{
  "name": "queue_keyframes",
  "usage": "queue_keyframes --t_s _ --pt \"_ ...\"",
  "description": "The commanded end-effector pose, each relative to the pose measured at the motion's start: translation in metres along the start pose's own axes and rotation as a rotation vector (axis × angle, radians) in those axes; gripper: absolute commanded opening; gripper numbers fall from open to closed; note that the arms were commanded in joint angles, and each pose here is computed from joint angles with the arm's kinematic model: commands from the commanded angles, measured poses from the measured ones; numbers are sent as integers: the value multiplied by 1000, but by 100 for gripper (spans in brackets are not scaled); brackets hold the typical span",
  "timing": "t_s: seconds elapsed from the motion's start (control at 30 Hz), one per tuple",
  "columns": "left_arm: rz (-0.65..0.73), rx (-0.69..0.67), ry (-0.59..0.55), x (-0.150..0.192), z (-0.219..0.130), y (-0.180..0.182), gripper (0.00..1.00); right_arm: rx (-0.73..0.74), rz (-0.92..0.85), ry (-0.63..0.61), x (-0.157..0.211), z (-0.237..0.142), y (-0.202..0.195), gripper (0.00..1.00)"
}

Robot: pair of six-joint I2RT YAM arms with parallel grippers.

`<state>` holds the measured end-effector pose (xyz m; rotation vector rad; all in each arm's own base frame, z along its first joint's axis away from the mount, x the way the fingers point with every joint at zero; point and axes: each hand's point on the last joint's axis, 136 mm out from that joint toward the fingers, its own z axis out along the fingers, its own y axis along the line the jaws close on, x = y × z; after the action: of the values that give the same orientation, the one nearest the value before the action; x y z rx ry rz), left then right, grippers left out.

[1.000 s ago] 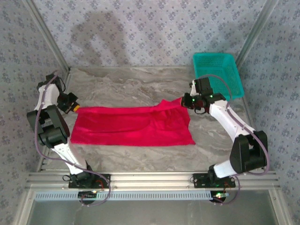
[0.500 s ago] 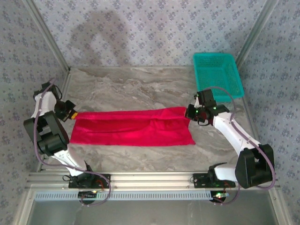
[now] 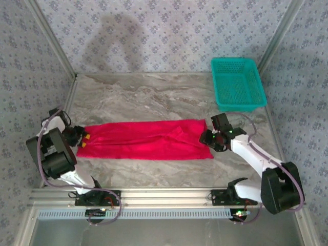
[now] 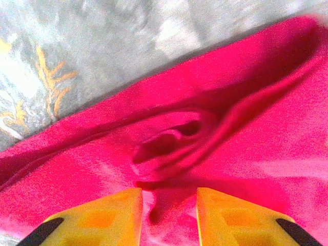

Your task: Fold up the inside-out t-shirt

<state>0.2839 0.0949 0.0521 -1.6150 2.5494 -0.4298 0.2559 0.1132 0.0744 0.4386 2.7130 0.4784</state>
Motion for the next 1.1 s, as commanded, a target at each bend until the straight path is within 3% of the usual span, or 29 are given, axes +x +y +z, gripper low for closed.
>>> queue_keyframes --t_s 0.0,0.1,0.23,0.47,0.63,1.07 --pt "27 115 -164 -30 -42 -40 34 -15 -79 -108 -23 -19 25 51" --pt "96 151 -190 -27 -52 -67 35 -38 -209 -90 -33 -10 57 52" --pt "174 183 -142 -8 -41 -95 35 -31 -382 -13 -40 23 94 55" --pt "201 178 -43 9 -4 -99 35 -30 -514 103 -47 68 141 57" --pt "189 136 3 10 15 -85 34 -20 -573 147 -32 77 150 55" --pt "185 171 21 14 14 -90 34 34 -604 174 -15 82 133 51"
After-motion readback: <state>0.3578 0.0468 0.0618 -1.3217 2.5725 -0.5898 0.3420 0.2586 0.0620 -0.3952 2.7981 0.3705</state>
